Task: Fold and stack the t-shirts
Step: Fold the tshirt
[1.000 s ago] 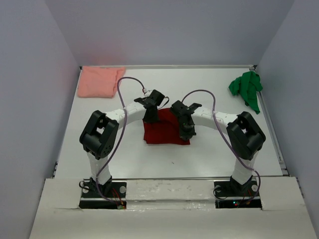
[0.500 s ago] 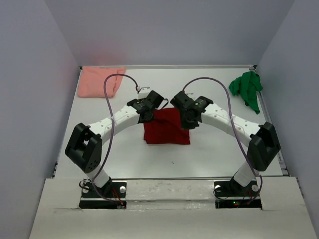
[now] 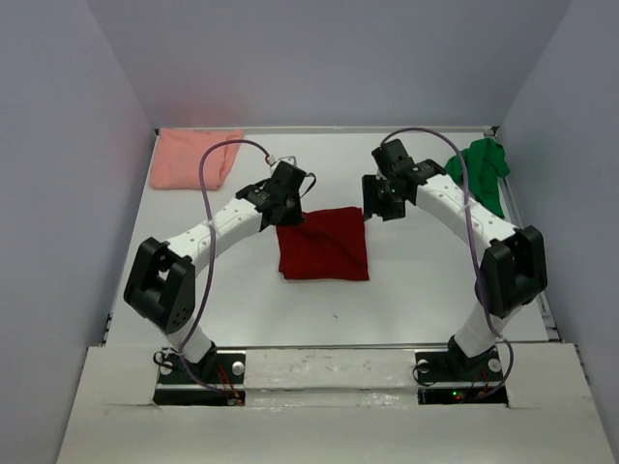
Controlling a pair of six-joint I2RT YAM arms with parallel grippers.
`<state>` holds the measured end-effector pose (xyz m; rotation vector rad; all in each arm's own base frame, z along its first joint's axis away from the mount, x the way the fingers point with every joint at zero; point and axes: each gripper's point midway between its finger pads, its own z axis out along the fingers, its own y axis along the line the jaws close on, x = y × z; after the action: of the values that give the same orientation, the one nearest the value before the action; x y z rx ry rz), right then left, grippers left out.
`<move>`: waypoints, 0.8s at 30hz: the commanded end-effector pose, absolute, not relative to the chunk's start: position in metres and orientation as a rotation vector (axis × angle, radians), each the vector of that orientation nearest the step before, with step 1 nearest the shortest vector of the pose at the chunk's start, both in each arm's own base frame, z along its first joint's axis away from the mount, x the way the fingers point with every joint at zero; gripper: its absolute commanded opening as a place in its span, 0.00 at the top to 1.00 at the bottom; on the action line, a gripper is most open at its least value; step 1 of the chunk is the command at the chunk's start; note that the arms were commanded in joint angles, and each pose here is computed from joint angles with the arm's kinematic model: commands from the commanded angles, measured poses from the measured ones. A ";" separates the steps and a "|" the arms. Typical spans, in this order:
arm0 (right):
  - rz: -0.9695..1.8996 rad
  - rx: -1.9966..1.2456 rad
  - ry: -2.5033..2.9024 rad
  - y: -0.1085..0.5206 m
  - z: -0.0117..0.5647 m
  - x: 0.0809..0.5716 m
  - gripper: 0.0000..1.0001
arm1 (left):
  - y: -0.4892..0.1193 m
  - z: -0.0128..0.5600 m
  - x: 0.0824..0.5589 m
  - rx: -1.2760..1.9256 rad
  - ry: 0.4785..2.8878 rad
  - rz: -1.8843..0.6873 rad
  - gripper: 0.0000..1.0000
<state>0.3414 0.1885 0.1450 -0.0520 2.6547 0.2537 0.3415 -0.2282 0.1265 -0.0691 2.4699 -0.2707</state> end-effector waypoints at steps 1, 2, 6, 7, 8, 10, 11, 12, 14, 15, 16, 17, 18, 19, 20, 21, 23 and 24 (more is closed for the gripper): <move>0.389 -0.130 2.629 0.196 0.137 0.374 0.40 | -0.228 0.122 0.353 -0.032 2.477 -0.320 0.67; 0.419 -0.132 2.640 0.197 0.134 0.375 0.41 | -0.223 0.121 0.358 -0.051 2.477 -0.310 0.67; 0.467 -0.184 2.662 0.204 0.117 0.380 0.42 | -0.219 0.109 0.368 -0.049 2.506 -0.294 0.67; 0.466 -0.188 2.660 0.205 0.116 0.382 0.42 | -0.220 0.109 0.371 -0.047 2.502 -0.301 0.67; 0.451 -0.188 2.660 0.204 0.115 0.385 0.42 | -0.221 0.109 0.373 -0.043 2.503 -0.308 0.67; 0.403 -0.179 2.668 0.196 0.109 0.392 0.42 | -0.222 0.104 0.377 -0.037 2.517 -0.324 0.67; 0.386 -0.183 2.675 0.195 0.105 0.394 0.43 | -0.223 0.103 0.378 -0.028 2.516 -0.330 0.67; 0.392 -0.193 2.674 0.197 0.104 0.395 0.43 | -0.224 0.103 0.380 -0.025 2.514 -0.335 0.67; 0.406 -0.205 2.664 0.196 0.104 0.400 0.43 | -0.226 0.102 0.381 -0.012 2.516 -0.339 0.67; 0.407 -0.210 2.663 0.197 0.103 0.404 0.43 | -0.226 0.101 0.382 -0.006 2.518 -0.346 0.67; 0.411 -0.221 2.660 0.198 0.102 0.405 0.42 | -0.226 0.100 0.384 -0.009 2.516 -0.349 0.67; 0.424 -0.208 2.663 0.196 0.101 0.409 0.42 | -0.226 0.100 0.384 -0.008 2.518 -0.355 0.67; 0.428 -0.212 2.677 0.197 0.095 0.410 0.42 | -0.226 0.098 0.384 -0.004 2.521 -0.356 0.67; 0.428 -0.198 2.668 0.194 0.096 0.416 0.42 | -0.225 0.099 0.385 -0.004 2.518 -0.356 0.67; 0.432 -0.201 2.668 0.195 0.096 0.417 0.42 | -0.226 0.101 0.386 -0.002 2.514 -0.360 0.67; 0.460 -0.204 2.676 0.195 0.092 0.420 0.42 | -0.226 0.101 0.387 0.000 2.512 -0.359 0.67; 0.506 -0.214 2.662 0.200 0.094 0.427 0.42 | -0.223 0.102 0.390 -0.005 2.509 -0.353 0.67; 0.514 -0.224 2.661 0.202 0.094 0.430 0.43 | -0.222 0.101 0.391 -0.006 2.511 -0.352 0.67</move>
<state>0.4036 0.1908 0.0789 -0.1744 2.7436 0.4156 0.3740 -0.2178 0.0818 -0.0342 2.5669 -0.3111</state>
